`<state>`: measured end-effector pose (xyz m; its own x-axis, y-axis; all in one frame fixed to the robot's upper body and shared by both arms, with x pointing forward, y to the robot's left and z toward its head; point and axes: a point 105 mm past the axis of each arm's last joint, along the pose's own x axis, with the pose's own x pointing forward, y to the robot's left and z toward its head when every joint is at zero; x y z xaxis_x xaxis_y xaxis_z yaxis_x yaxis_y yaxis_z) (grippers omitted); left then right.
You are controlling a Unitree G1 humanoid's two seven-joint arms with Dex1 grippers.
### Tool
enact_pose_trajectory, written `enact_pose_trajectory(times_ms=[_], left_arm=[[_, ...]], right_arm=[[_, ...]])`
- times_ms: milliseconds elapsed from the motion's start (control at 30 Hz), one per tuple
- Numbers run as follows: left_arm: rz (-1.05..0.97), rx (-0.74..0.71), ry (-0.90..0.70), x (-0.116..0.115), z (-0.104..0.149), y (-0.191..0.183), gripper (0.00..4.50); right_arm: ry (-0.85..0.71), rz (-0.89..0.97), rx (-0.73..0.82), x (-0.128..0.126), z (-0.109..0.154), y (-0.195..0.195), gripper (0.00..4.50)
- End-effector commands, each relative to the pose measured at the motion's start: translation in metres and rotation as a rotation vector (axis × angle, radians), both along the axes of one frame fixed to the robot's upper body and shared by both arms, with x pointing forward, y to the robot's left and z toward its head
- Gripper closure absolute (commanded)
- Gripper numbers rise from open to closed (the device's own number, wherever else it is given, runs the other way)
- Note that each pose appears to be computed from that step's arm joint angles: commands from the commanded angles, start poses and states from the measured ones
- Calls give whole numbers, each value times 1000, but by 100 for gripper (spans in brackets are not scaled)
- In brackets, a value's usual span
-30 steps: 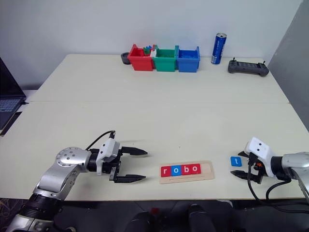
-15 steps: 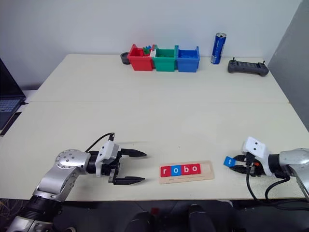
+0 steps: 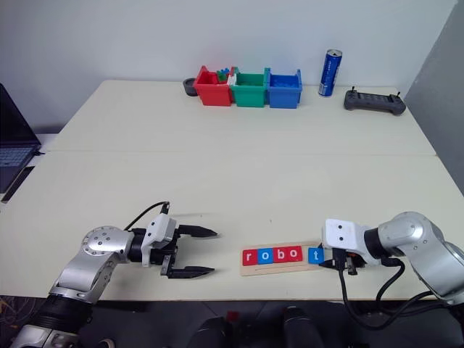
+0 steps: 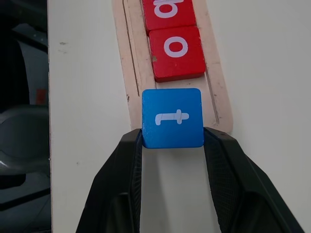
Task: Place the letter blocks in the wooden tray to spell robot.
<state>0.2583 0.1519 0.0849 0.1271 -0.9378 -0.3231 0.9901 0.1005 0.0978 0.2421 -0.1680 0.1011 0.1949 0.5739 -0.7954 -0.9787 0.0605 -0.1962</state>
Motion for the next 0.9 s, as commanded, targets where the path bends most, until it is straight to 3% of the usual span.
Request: enact_pose_trajectory(times_ms=[33, 633, 900], left_arm=[[-8, -10, -47, 0, 13, -6, 0], [15, -10, -44, -2, 15, -4, 0], [9, -10, -47, -2, 19, -7, 0]], right_arm=[[-33, 48, -6, 4, 5, 7, 305], [-37, 72, -16, 14, 4, 7, 305], [-70, 66, 2, 17, 12, 9, 25]])
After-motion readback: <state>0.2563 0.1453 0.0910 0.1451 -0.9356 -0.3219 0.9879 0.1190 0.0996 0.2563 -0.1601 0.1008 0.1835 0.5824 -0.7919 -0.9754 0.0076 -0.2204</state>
